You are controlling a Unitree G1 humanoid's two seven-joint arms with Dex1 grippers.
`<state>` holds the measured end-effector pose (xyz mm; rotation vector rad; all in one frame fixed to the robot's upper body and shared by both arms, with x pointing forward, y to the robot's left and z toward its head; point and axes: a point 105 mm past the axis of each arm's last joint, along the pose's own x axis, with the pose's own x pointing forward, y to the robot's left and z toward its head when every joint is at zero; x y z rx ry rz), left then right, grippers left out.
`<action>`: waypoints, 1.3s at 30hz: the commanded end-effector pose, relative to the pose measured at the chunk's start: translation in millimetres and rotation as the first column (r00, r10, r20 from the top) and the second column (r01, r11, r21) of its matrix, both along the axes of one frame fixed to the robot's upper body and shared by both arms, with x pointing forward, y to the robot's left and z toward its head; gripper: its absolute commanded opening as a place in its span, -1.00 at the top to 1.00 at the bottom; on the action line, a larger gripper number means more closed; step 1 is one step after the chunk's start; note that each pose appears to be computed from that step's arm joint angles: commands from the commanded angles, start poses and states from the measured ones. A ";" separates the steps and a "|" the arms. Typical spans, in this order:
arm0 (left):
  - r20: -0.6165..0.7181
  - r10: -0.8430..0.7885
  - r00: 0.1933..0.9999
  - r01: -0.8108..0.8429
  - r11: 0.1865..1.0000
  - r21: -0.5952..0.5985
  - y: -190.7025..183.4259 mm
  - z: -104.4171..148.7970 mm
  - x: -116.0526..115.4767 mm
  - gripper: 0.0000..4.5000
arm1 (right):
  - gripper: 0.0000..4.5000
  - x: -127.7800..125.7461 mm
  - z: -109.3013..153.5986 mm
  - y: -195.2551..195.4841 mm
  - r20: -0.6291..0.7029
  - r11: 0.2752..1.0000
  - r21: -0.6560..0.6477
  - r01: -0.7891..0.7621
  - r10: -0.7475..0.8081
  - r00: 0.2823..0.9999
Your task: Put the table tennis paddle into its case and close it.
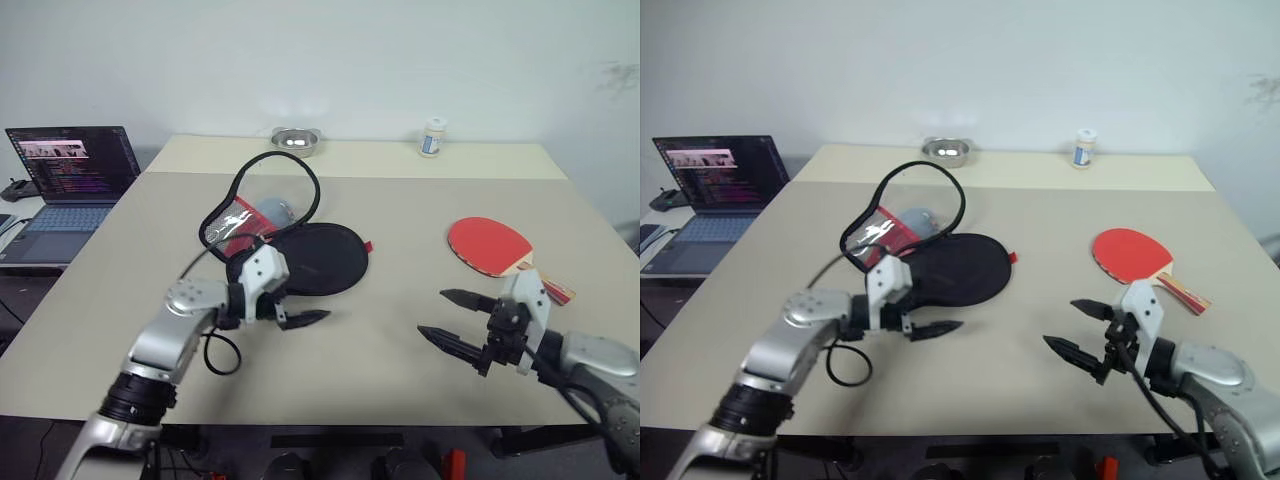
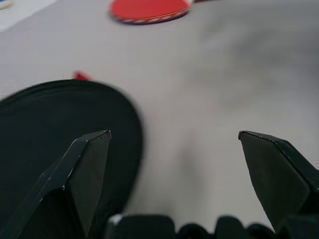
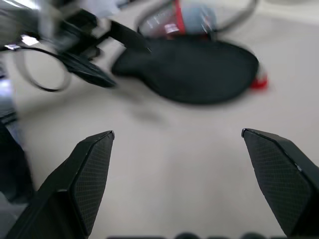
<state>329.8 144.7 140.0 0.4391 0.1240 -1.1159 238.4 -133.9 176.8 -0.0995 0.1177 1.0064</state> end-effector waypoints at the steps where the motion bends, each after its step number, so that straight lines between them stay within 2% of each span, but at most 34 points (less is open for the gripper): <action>1: 0.044 0.027 0.999 -0.029 0.999 0.043 18.5 1.5 12.4 -0.99 | -1.00 -11.4 24.0 13.5 0.071 0.996 -0.018 -0.091 0.092 0.993; 6: 0.004 -0.004 1.000 0.003 0.993 0.121 30.4 -12.8 18.8 -0.99 | -1.00 -6.5 46.2 20.2 0.148 0.995 -0.035 -0.092 0.096 0.984; 11: 0.014 0.012 1.000 -0.015 0.976 0.217 42.8 -19.7 34.3 -0.99 | -1.00 -5.7 48.2 24.2 0.167 0.996 -0.035 -0.083 0.088 0.982; 17: -0.046 0.004 0.999 0.007 0.971 0.239 53.5 -27.9 34.3 -0.99 | -1.00 -2.2 43.7 24.3 0.175 0.999 -0.025 -0.047 0.051 0.983; 20: -0.081 -0.014 0.997 0.032 0.972 0.235 54.3 -31.6 30.3 -0.60 | -1.00 0.8 43.2 20.5 0.178 0.999 -0.022 -0.026 0.029 0.984; 30: -0.158 -0.036 0.987 0.056 0.991 0.125 32.5 -28.5 21.4 0.97 | -1.00 6.4 42.4 12.6 0.190 1.000 -0.013 0.018 -0.016 0.982; 35: -0.244 -0.026 0.970 0.040 0.998 0.053 7.7 -26.1 11.3 0.97 | -1.00 7.4 45.3 3.9 0.190 0.999 -0.020 0.042 -0.037 0.981; 39: -0.346 -0.031 0.938 0.004 0.997 -0.077 -34.7 -23.2 2.7 0.97 | -1.00 8.0 47.2 -8.3 0.177 0.997 -0.042 0.065 -0.057 0.983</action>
